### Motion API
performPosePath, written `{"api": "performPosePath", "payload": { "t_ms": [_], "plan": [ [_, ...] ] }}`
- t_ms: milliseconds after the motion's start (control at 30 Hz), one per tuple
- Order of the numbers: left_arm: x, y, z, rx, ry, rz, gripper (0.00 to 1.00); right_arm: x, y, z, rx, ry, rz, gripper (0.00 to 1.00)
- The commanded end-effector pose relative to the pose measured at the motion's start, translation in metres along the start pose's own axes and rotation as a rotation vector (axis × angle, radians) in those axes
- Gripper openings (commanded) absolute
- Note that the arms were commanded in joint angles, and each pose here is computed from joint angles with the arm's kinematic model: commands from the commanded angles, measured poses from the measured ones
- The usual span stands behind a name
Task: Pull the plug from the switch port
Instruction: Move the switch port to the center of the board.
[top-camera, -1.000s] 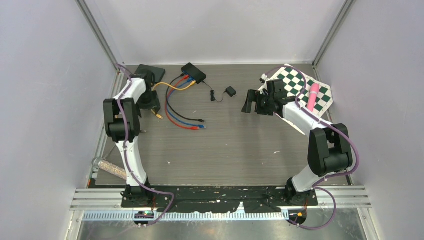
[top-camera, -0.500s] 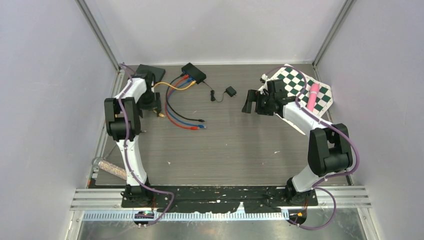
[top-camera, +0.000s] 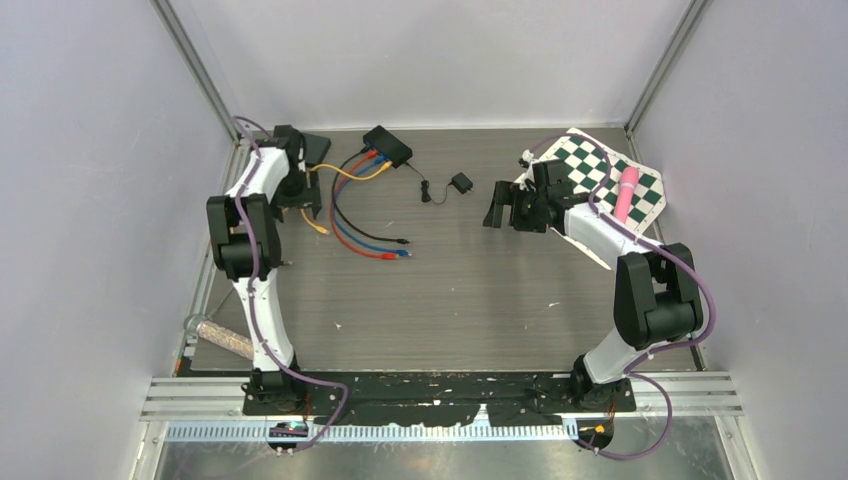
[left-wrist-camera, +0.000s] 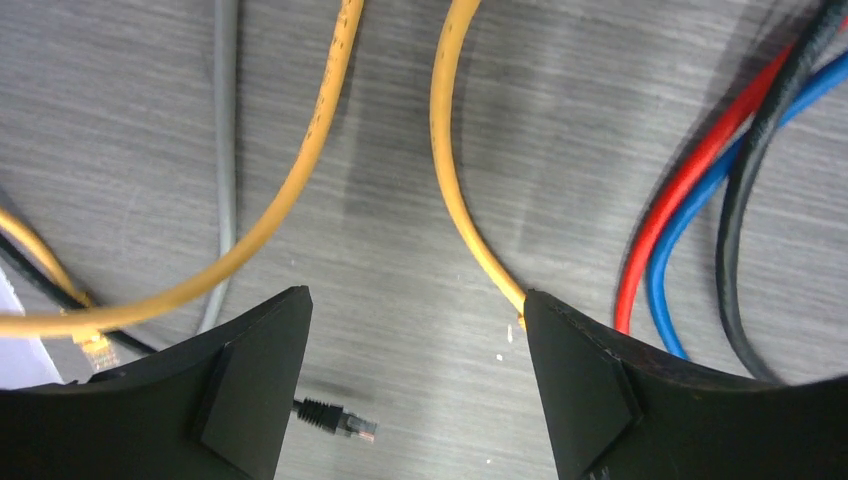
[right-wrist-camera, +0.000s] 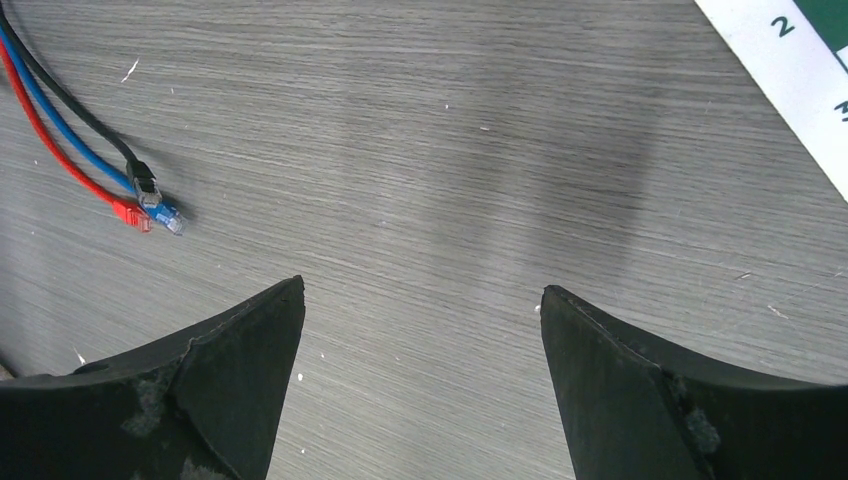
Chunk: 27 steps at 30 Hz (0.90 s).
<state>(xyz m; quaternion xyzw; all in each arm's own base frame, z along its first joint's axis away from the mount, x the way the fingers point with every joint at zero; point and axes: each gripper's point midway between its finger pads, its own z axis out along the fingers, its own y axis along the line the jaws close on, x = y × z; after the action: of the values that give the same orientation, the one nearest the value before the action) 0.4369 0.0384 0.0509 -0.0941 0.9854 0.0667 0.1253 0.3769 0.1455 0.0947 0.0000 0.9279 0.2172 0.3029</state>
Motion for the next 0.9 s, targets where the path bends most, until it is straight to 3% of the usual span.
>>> {"api": "performPosePath", "payload": {
  "t_ms": [0, 333, 633, 733, 867],
  "plan": [
    [0.002, 0.002, 0.010, -0.021, 0.060, -0.014, 0.80, -0.017, 0.005, -0.002, -0.021, -0.052, -0.007, 0.94],
    [0.011, 0.010, 0.016, -0.073, 0.161, 0.049, 0.72, -0.015, 0.005, 0.004, -0.026, -0.033, 0.003, 0.94],
    [0.020, 0.000, 0.015, -0.031, 0.166, 0.057, 0.24, -0.015, 0.005, 0.002, -0.028, -0.037, 0.003, 0.94],
    [0.018, -0.001, 0.015, -0.041, 0.159, 0.077, 0.01, -0.015, 0.006, 0.001, -0.032, -0.040, 0.003, 0.94],
    [0.023, 0.000, 0.009, -0.065, 0.169, 0.107, 0.00, -0.015, 0.006, -0.001, -0.030, -0.043, 0.001, 0.94]
  ]
}}
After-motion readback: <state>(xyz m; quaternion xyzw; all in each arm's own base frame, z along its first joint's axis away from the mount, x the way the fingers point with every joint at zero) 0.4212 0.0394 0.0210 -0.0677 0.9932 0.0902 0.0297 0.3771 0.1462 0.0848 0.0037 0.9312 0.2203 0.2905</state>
